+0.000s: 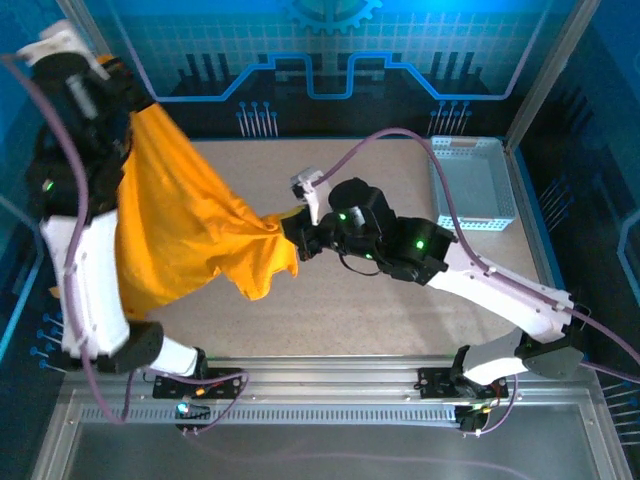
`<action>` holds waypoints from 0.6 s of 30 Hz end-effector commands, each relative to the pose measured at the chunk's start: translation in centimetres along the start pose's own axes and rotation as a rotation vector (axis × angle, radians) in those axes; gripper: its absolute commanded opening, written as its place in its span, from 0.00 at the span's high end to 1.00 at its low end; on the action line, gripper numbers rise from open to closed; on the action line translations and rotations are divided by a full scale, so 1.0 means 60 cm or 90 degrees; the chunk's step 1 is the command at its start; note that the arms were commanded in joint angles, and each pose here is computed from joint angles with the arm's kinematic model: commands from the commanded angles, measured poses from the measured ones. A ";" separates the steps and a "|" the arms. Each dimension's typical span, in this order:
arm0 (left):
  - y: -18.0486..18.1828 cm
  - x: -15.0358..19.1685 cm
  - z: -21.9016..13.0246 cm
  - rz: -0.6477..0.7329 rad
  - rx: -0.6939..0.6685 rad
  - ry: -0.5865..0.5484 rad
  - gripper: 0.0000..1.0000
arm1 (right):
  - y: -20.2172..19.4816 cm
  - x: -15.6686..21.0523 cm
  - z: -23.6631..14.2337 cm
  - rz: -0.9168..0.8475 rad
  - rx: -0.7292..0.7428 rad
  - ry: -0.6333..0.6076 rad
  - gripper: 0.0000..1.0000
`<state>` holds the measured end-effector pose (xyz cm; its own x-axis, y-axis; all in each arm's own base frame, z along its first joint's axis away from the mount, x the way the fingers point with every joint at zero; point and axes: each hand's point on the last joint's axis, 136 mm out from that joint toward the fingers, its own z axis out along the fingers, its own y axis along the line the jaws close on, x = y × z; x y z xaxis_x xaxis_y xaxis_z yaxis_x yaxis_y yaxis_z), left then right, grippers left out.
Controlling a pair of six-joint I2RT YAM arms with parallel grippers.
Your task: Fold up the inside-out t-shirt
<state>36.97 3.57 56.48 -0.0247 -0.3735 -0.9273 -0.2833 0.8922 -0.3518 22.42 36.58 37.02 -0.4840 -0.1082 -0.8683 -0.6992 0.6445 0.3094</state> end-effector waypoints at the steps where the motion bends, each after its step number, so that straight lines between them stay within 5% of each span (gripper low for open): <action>1: -0.096 0.175 0.089 0.042 0.104 0.210 1.00 | -0.098 0.072 -0.008 0.176 0.107 0.014 1.00; 8: -0.271 0.574 0.183 0.133 0.204 0.498 1.00 | -0.279 0.304 -0.082 0.414 0.271 0.041 1.00; 12: -0.342 0.744 0.174 0.191 0.263 0.635 0.72 | -0.349 0.374 -0.163 0.490 0.366 0.014 1.00; 15: -0.332 0.764 0.152 0.221 0.237 0.675 0.42 | -0.375 0.381 -0.210 0.508 0.407 -0.029 1.00; 18: -0.262 0.703 0.120 0.272 0.105 0.656 0.17 | -0.390 0.371 -0.229 0.504 0.427 -0.050 1.00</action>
<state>50.97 -29.62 13.09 -0.9101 0.0567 -0.4105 0.1499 0.9686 -0.1985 20.81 10.52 16.03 -0.6581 0.5233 -0.5414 0.1764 0.8062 0.5648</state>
